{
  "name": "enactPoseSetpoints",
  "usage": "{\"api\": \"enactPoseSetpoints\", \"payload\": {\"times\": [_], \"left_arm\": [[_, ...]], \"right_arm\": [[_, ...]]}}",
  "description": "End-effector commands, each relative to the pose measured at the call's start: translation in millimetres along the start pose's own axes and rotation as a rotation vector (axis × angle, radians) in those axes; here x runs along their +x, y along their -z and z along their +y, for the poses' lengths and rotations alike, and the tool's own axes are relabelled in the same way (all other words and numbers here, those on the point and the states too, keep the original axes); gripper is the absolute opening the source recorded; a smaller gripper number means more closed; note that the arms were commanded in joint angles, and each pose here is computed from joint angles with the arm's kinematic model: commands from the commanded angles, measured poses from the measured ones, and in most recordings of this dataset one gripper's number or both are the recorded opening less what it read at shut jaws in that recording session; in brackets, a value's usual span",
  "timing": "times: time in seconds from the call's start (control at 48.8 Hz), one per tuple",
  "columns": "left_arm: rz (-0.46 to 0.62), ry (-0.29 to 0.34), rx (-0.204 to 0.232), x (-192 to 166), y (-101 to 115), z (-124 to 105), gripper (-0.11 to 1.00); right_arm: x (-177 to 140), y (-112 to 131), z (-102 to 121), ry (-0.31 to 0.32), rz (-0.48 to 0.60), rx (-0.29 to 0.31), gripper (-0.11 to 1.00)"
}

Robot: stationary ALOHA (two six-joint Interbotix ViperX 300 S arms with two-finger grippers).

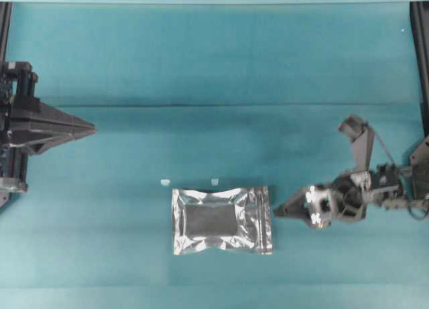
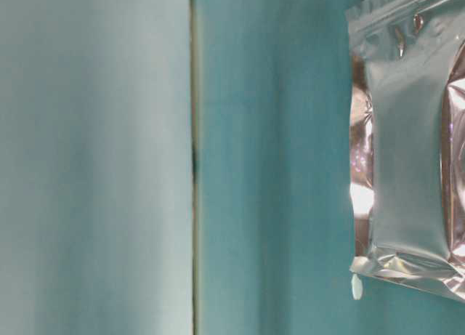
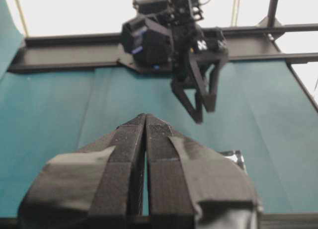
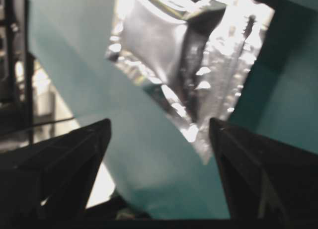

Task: Hand over the silver zip bag and make it stand upright.
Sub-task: 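Move the right gripper left toward the silver zip bag's right edge, then close the right gripper on the bag's right edge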

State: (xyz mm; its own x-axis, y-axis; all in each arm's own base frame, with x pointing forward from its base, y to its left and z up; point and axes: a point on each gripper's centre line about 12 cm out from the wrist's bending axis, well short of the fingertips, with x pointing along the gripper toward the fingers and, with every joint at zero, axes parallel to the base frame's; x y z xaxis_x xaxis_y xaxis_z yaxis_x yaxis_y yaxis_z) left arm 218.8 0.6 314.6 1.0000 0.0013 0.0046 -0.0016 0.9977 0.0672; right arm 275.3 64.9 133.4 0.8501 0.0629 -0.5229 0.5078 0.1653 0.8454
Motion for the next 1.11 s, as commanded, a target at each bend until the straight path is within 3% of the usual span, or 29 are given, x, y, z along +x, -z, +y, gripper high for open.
{"api": "enactPoseSetpoints", "payload": {"times": [0.0, 0.349, 1.087], "left_arm": [[-0.024, -0.007, 0.005, 2, -9, 2, -0.01], [-0.022, -0.013, 0.003, 2, -9, 3, -0.01], [-0.009, -0.020, 0.005, 1, -4, 5, -0.01]], "right_arm": [[3, 1, -5, -0.007, -0.025, 0.022, 0.90], [22, 3, -25, 0.069, -0.053, 0.019, 0.90], [65, 3, -21, 0.095, -0.093, 0.040, 0.90]]}}
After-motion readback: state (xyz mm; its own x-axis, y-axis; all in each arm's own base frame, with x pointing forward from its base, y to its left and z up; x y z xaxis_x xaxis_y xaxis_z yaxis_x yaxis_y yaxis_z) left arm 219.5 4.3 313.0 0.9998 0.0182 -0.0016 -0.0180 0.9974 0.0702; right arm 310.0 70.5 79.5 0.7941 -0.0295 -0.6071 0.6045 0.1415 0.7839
